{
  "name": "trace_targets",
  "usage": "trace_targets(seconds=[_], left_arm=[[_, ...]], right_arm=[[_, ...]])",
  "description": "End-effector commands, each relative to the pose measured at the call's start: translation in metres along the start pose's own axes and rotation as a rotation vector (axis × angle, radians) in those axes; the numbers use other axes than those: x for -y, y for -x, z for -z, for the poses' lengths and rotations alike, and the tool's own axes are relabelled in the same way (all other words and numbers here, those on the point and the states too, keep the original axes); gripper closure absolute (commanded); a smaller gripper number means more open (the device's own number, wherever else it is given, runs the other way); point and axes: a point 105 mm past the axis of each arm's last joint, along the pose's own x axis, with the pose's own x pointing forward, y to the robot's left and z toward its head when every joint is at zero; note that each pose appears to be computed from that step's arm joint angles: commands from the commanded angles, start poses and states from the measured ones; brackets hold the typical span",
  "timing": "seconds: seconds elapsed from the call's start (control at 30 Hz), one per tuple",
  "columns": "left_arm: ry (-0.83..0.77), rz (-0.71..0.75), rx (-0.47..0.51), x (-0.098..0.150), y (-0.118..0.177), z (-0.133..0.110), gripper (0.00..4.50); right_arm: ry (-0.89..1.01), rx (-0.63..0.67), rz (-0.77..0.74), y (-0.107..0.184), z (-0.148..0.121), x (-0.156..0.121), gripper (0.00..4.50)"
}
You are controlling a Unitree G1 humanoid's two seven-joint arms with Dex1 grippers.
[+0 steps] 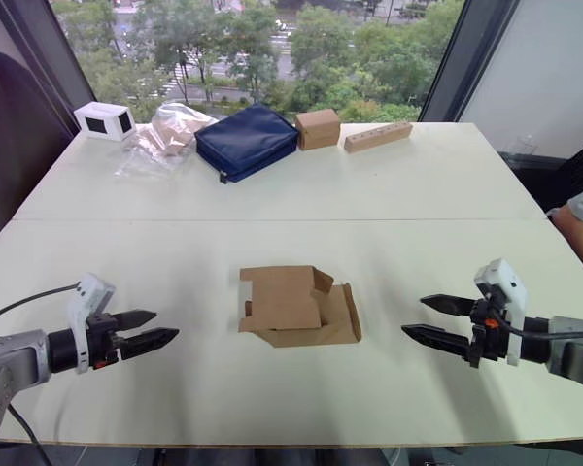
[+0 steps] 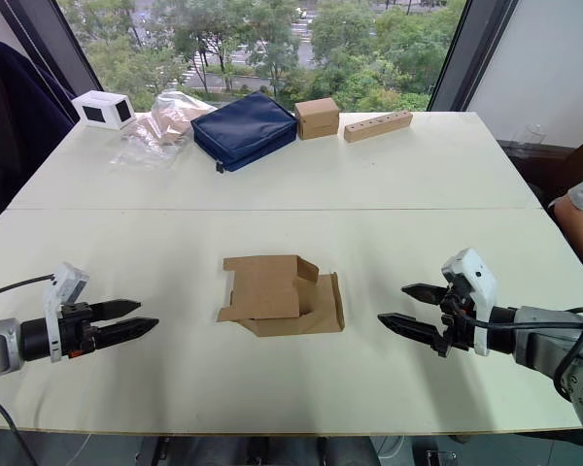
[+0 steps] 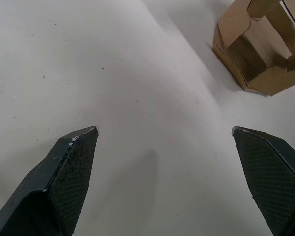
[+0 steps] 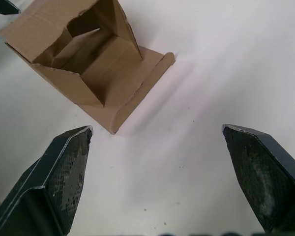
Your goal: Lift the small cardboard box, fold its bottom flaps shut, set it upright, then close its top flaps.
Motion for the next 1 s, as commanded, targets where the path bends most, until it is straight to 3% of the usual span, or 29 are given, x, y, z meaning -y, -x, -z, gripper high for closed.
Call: trace_targets(seconds=[0.03, 0.37, 0.6, 0.83, 1.0], left_arm=[[-0.043, 0.001, 0.019, 0.004, 0.003, -0.008, 0.03], [-0.095, -0.033, 0.041, 0.004, 0.005, -0.006, 0.03], [-0.089, -0.039, 0.066, 0.005, 0.006, -0.003, 0.03], [-0.108, -0.114, 0.036, -0.004, -0.002, -0.004, 0.03], [0.083, 0.132, 0.081, 0.026, -0.005, -0.037, 0.03]], right_arm=[[0.04, 0.022, 0.003, 0.0, -0.008, 0.0, 0.03], [0.035, -0.048, -0.021, -0.007, 0.011, 0.006, 0.03], [0.084, -0.025, -0.035, -0.01, 0.002, 0.016, 0.03], [0.098, -0.03, 0.049, -0.004, -0.003, 0.038, 0.03], [0.139, -0.007, -0.045, 0.001, -0.017, 0.01, 0.03]])
